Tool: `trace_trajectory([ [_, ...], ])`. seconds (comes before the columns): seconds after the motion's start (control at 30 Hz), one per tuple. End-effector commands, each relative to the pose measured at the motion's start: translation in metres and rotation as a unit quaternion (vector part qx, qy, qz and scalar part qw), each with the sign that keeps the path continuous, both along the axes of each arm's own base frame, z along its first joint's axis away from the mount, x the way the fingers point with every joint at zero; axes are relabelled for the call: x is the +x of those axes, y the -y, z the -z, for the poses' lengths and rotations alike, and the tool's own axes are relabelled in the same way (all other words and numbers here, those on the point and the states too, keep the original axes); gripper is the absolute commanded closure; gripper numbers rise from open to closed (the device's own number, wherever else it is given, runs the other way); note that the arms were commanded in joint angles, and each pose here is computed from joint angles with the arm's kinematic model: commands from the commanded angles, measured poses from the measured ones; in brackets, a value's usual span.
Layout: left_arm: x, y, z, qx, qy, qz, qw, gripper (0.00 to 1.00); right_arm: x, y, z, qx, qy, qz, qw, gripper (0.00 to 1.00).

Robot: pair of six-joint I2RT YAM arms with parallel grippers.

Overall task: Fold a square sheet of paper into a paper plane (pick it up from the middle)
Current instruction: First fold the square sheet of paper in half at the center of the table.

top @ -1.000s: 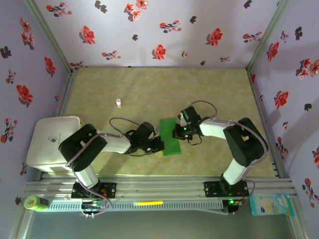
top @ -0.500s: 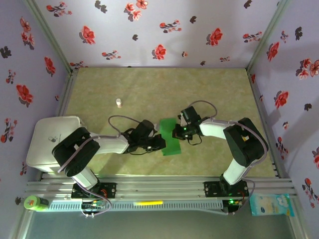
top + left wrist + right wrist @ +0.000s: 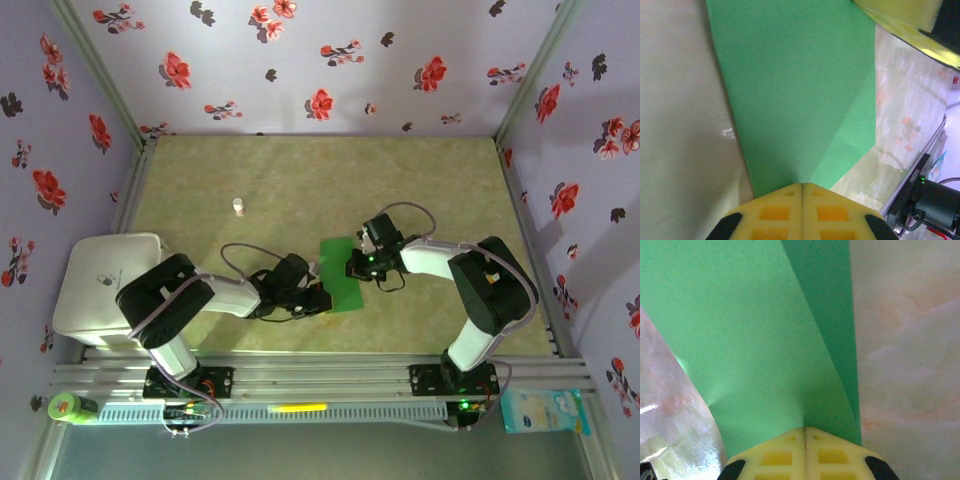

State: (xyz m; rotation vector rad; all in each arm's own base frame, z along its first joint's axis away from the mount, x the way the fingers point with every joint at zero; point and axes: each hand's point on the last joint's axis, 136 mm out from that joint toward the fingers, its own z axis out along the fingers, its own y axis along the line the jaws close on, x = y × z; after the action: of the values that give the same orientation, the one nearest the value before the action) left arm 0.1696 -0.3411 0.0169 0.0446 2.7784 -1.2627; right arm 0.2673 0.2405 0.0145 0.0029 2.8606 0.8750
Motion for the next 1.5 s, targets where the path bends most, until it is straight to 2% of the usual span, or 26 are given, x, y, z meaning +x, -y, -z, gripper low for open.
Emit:
trace_trajectory([
  [0.0,-0.023,-0.026,0.026,0.057,-0.035,0.007,0.998,1.0,-0.033,0.042,0.042,-0.095,-0.068,0.025,0.993,1.0],
  [0.3,-0.03,-0.029,0.018,0.08,-0.024,0.035,0.996,1.0,-0.033,0.042,0.042,-0.097,-0.069,0.025,0.993,1.0],
  [0.43,-0.02,-0.028,-0.003,0.087,0.009,0.035,0.996,1.0,-0.032,0.041,0.042,-0.095,-0.068,0.023,0.993,1.0],
  [0.63,0.029,-0.016,-0.061,0.024,0.071,-0.011,0.997,1.0,-0.032,0.04,0.042,-0.092,-0.069,0.023,0.993,1.0],
  [0.8,0.08,-0.007,-0.077,-0.002,0.083,-0.038,0.996,1.0,-0.031,0.039,0.046,-0.092,-0.071,0.025,0.993,1.0],
  [0.93,0.105,0.001,-0.072,-0.004,0.079,-0.04,0.996,1.0,-0.032,0.038,0.048,-0.089,-0.075,0.025,0.993,1.0],
  [1.07,0.113,0.002,-0.06,0.002,0.072,-0.044,0.996,1.0,-0.031,0.038,0.046,-0.089,-0.072,0.026,0.993,1.0],
  [1.27,0.116,0.003,-0.032,0.0,0.065,-0.051,0.997,1.0,-0.031,0.038,0.046,-0.087,-0.072,0.026,0.993,1.0],
  [1.47,0.108,-0.013,0.01,0.046,0.035,-0.064,0.996,1.0,-0.033,0.038,0.045,-0.086,-0.072,0.026,0.993,1.0],
])
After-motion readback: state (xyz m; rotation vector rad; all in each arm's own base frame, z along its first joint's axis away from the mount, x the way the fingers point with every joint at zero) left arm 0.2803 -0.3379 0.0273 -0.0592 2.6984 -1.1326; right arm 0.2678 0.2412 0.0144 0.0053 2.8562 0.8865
